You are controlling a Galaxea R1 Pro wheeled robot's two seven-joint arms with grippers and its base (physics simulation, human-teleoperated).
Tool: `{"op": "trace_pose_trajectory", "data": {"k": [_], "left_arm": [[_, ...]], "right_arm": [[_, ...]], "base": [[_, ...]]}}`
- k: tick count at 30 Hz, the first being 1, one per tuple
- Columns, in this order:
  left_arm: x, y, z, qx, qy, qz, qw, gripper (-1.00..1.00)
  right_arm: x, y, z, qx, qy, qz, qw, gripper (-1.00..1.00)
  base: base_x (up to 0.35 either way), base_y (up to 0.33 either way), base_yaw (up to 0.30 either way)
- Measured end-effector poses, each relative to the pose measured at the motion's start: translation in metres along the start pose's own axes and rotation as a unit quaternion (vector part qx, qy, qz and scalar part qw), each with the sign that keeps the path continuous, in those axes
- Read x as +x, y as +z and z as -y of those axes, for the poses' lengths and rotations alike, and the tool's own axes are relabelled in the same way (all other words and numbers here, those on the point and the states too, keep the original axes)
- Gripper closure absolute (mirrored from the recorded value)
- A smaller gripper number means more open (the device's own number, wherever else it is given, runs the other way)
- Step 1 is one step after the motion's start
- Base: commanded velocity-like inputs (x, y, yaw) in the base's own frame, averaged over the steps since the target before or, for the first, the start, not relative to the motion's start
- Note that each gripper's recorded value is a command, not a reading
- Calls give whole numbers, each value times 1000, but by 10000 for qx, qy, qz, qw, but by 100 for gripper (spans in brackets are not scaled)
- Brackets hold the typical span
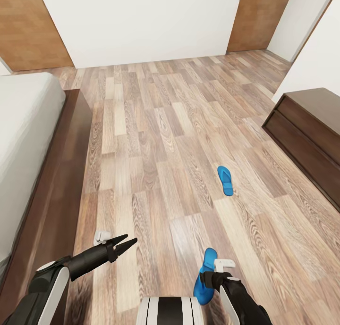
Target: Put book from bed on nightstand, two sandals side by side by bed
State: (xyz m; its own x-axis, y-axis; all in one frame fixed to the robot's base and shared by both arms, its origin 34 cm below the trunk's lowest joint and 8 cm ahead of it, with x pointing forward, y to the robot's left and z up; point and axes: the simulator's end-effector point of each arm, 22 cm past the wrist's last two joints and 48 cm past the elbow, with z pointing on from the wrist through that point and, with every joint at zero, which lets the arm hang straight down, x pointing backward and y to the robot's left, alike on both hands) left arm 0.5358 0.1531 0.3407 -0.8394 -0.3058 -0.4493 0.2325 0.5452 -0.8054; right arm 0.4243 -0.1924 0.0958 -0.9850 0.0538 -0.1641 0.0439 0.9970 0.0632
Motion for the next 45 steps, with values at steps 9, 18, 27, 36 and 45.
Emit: {"op": "trace_pose_trajectory", "data": {"k": [9,18,27,36,45], "left_arm": [[0,0,0,3,0,3,10000,-100],[0,0,0,5,1,2,10000,-100],[0,0,0,4,6,0,10000,-100],[0,0,0,3,3,-1,10000,-100],[0,0,0,3,3,-3,10000,-100]], "right_arm": [[0,0,0,0,0,0,10000,-100],[0,0,0,0,0,0,10000,-100],[0,0,0,0,0,0,10000,-100],[0,0,0,0,0,-3,10000,-100],[0,0,0,0,0,-5,10000,-100]], "base": [[9,0,0],[1,0,0],[0,0,0],[0,0,47],[0,0,19]]}}
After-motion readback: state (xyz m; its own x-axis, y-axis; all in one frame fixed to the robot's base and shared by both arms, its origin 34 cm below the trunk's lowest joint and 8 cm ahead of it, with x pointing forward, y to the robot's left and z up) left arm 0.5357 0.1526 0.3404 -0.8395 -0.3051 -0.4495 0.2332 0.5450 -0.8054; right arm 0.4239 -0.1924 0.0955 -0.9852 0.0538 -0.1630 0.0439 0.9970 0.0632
